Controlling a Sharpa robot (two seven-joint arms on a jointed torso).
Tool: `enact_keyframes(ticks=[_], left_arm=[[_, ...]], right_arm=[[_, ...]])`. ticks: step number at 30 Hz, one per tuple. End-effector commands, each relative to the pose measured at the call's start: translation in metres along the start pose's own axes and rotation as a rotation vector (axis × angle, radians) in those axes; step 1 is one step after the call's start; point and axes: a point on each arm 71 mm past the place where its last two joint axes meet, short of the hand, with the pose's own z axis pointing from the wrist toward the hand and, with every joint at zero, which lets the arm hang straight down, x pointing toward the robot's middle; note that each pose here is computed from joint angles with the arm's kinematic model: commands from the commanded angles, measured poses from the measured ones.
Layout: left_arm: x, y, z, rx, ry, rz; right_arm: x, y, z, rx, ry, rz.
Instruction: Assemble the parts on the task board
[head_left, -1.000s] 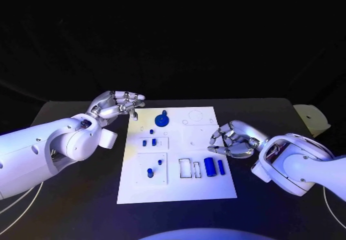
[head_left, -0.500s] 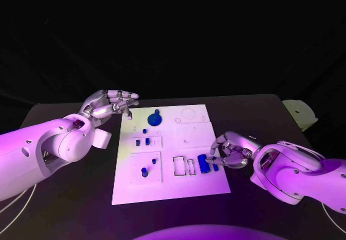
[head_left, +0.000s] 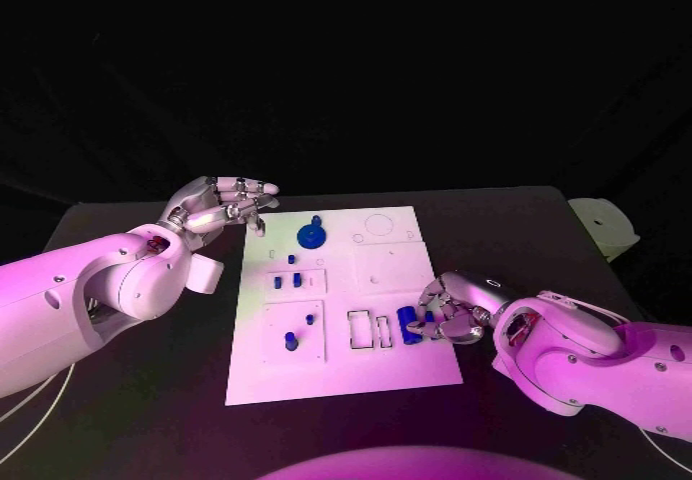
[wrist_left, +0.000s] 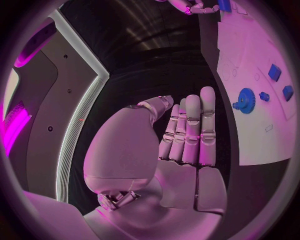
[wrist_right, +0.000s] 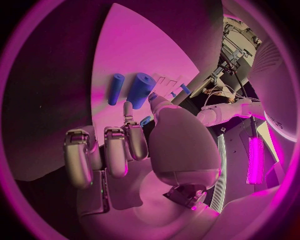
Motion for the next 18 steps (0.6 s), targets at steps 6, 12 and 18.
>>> enact_keyframes(ticks=[6, 12, 18], left_arm=[[0.0024, -0.0014, 0.0001, 0.011, 0.019, -0.01], [0.0022, -0.0015, -0.0002, 0.011, 0.019, -0.01], [0.0021, -0.0016, -0.0006, 0.01, 0.019, -0.01]], right_arm=[[0.006, 0.002, 0.003, 0.018, 0.014, -0.057], [0.01, 0.003, 0.007, 0.021, 0.03, -0.073], [0.017, 0.003, 0.01, 0.024, 0.048, -0.085]])
